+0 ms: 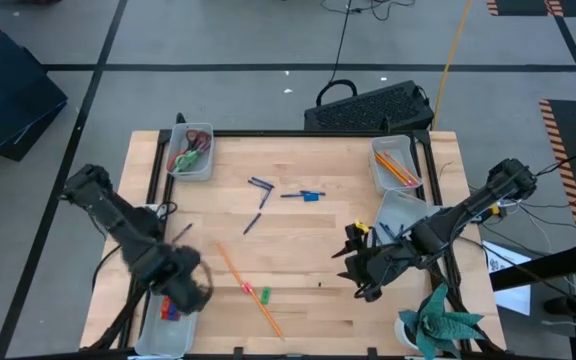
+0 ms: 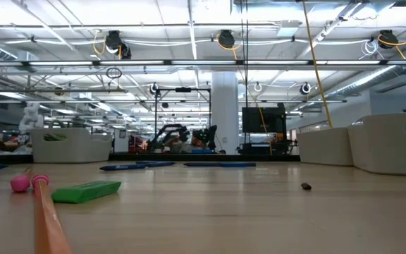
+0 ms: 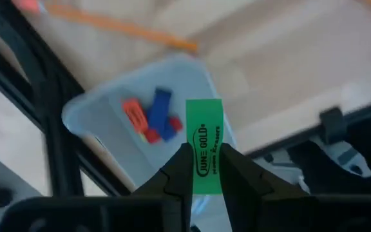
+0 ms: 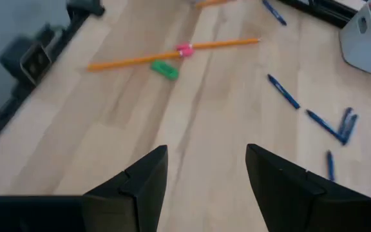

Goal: Sort crayons/erasers/pens/pencils in bins
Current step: Put the green eraser into the bottom left gray bin

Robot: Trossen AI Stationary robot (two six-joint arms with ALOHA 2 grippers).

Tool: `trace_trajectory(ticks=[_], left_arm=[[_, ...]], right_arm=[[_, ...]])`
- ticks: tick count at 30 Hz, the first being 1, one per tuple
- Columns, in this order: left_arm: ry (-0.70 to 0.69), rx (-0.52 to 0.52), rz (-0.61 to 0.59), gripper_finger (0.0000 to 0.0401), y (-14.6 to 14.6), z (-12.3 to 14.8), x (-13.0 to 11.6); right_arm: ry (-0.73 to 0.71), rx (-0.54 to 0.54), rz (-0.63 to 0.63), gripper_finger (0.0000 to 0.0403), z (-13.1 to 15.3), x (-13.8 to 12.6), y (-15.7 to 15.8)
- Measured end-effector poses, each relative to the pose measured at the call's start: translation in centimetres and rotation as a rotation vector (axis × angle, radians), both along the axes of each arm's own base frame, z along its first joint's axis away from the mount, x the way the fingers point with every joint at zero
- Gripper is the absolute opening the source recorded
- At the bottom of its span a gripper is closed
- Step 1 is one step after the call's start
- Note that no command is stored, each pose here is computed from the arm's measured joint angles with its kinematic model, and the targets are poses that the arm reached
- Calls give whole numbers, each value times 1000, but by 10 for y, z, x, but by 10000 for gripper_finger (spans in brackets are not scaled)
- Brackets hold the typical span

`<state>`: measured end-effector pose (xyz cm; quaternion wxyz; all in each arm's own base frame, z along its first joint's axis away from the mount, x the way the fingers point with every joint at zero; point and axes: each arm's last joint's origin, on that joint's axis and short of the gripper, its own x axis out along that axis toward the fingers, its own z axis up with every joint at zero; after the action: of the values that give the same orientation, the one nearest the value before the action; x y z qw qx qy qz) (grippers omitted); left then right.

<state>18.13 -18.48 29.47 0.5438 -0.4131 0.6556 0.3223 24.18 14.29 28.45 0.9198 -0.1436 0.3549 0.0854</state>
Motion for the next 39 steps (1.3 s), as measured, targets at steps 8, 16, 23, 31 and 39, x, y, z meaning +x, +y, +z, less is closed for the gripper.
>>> trace_trajectory(ticks=[8,16,23,31,39], left_arm=[[53,-3,91,67,-22,-59,-27],[112,-74,92,68,-24,-114,-47],[182,-121,45,135,-26,-122,-56],[83,-206,81,209,-34,-57,-38],[-460,1,206,211,2,21,22]], right_arm=[[-86,175,33,203,2,28,44],[-96,204,16,203,23,75,77],[-133,168,15,203,39,82,61],[-171,104,60,203,74,57,37],[-277,163,10,203,124,17,-4]])
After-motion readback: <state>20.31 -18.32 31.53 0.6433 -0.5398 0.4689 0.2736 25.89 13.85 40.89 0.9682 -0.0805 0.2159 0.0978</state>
